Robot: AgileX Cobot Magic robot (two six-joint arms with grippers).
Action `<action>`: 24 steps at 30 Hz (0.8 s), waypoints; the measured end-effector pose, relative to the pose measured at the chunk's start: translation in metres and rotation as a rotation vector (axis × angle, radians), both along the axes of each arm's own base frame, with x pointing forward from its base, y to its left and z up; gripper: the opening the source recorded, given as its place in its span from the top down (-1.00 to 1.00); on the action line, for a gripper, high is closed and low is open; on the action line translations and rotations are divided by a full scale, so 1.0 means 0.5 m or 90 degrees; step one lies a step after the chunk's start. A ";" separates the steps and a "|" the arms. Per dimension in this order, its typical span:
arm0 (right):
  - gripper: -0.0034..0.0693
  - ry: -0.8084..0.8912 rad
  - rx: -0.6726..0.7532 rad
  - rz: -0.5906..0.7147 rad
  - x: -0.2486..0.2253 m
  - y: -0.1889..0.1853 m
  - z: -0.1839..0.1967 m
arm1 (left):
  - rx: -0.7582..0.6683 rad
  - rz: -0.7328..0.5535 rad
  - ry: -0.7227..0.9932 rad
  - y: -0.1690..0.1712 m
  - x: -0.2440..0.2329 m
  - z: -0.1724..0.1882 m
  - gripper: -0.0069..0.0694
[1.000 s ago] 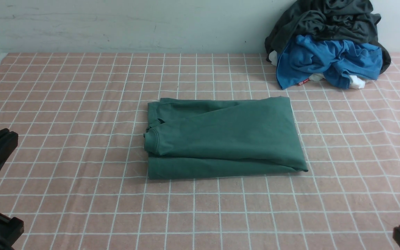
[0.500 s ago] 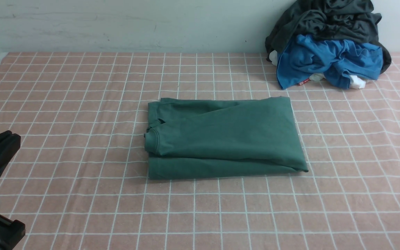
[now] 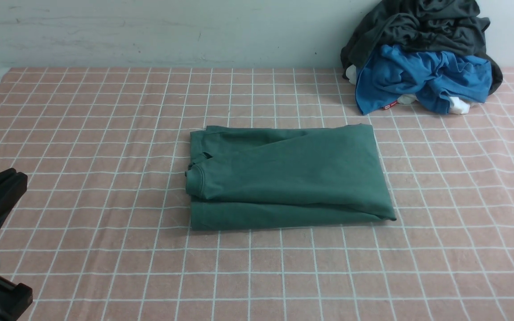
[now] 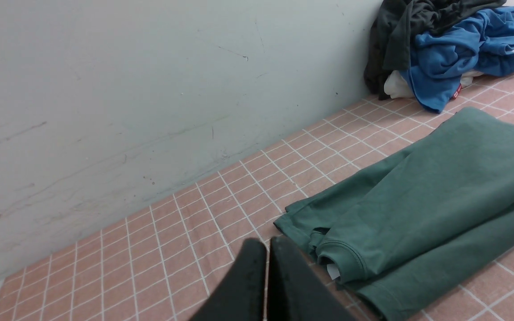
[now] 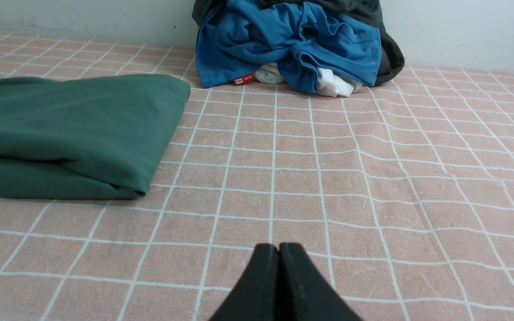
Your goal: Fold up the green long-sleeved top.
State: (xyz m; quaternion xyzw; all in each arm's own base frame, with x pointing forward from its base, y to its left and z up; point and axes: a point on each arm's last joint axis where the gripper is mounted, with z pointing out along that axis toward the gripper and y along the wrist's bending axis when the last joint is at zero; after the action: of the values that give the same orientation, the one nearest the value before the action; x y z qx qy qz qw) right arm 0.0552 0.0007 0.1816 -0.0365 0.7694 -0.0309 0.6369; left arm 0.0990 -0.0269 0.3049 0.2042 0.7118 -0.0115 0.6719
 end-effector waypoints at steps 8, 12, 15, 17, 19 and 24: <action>0.94 0.001 0.001 0.000 0.000 0.000 0.000 | -0.004 -0.052 -0.050 -0.012 -0.037 0.010 0.84; 0.94 0.001 0.001 0.000 0.000 0.000 0.000 | -0.008 -0.084 -0.116 -0.014 -0.088 0.019 0.84; 0.94 0.001 0.001 0.000 0.000 0.000 0.000 | -0.010 -0.099 -0.198 -0.010 -0.144 0.029 0.84; 0.94 0.001 0.001 0.000 0.000 0.000 0.000 | -0.005 -0.092 -0.248 -0.004 -0.172 0.033 0.84; 0.94 0.001 0.001 0.000 0.000 0.000 0.000 | -0.008 -0.079 -0.270 0.001 -0.181 0.034 0.84; 0.94 0.002 0.001 0.000 0.000 0.000 0.000 | -0.082 -0.005 -0.238 0.018 -0.158 0.003 0.84</action>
State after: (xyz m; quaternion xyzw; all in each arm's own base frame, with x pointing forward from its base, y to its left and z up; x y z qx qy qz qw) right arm 0.0551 0.0007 0.1816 -0.0361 0.7704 -0.0301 0.6358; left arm 0.0200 -0.0179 0.3065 0.1618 0.5719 -0.0214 0.8040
